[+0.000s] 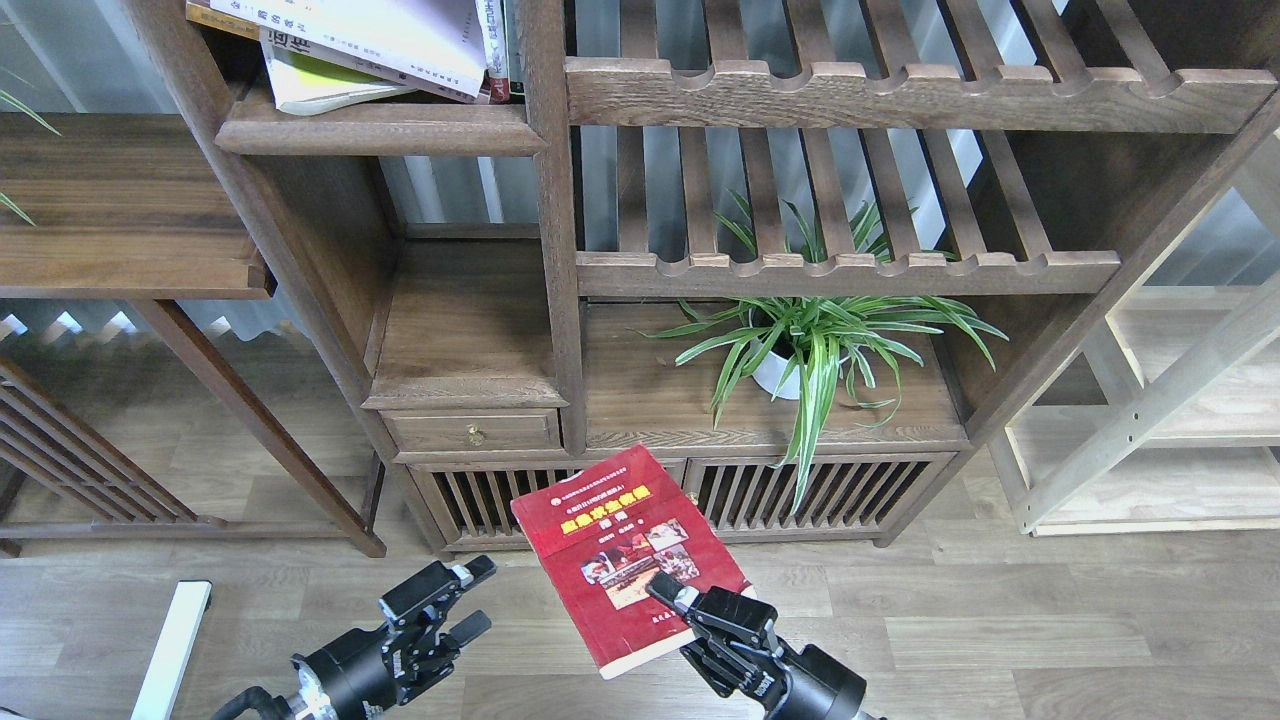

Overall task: Organize books on shelf
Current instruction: 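Lower the held red book down toward the left gripper, then bring the left gripper to the red book's edge and grasp it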

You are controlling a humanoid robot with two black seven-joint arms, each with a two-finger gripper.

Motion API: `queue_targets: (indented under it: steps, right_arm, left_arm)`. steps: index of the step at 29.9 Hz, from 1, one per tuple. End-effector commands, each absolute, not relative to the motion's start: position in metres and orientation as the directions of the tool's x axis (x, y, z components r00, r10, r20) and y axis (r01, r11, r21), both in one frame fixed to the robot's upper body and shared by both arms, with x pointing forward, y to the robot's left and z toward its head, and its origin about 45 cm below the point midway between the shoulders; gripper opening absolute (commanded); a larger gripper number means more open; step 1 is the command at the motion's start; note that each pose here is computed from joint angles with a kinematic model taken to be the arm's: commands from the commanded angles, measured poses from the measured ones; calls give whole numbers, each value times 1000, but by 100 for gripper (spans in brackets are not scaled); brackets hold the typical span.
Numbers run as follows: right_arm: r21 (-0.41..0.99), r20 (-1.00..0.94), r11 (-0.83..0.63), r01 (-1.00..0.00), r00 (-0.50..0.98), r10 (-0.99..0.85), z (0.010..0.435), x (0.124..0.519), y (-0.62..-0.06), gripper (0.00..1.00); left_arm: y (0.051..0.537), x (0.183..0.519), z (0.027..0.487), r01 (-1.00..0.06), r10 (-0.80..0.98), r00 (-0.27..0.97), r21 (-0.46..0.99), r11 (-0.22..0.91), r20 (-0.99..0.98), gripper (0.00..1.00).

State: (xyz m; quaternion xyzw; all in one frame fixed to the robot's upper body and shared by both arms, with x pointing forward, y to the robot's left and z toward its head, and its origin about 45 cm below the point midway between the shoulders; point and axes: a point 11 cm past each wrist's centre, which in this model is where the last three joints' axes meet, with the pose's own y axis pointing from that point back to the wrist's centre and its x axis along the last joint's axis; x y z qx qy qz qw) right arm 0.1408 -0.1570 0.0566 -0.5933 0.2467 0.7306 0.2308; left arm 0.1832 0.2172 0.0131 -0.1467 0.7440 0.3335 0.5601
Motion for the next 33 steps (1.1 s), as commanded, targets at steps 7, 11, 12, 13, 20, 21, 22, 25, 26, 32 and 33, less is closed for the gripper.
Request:
queue_targets:
  steps: [7, 11, 12, 13, 20, 21, 22, 25, 26, 32, 33]
  right_arm:
    - [88, -972, -768, -635, -222, 72, 48, 137, -142, 25]
    - [86, -972, -775, -626, -225, 74, 48, 135, -135, 25]
    - [83, -971, -776, -625, -226, 77, 48, 135, -133, 25]
    - [81, -971, -777, -624, -226, 81, 48, 134, -132, 25]
    - [73, -968, -794, -604, -234, 89, 48, 126, -117, 25]
    - [70, -968, -797, -600, -234, 92, 48, 124, -112, 25]
    - [63, -968, -801, -595, -232, 97, 50, 123, -107, 25]
    - [70, -967, -808, -585, -239, 89, 48, 118, -104, 25]
    - [74, -967, -810, -581, -241, 85, 47, 116, -104, 25]
    - [86, -966, -814, -574, -248, 73, 45, 110, -104, 25]
    - [87, -966, -815, -573, -249, 71, 44, 109, -104, 25]
  left_arm:
    - [222, 178, 20, -578, 167, -314, 328, 747, -935, 95]
    - [209, 177, 28, -556, 153, -293, 298, 776, -944, 92]
    - [206, 176, 29, -551, 148, -292, 293, 781, -945, 91]
    - [203, 175, 30, -545, 145, -289, 287, 787, -946, 91]
    - [189, 173, 36, -534, 103, -290, 250, 808, -951, 90]
    - [187, 172, 37, -532, 96, -293, 246, 810, -951, 90]
    - [186, 171, 36, -531, 93, -295, 244, 812, -951, 90]
    - [182, 171, 37, -530, 83, -297, 236, 814, -951, 89]
    - [181, 171, 39, -530, 80, -294, 232, 816, -953, 89]
    - [176, 168, 41, -518, 72, -292, 221, 827, -954, 89]
    - [175, 167, 41, -514, 71, -294, 220, 829, -953, 88]
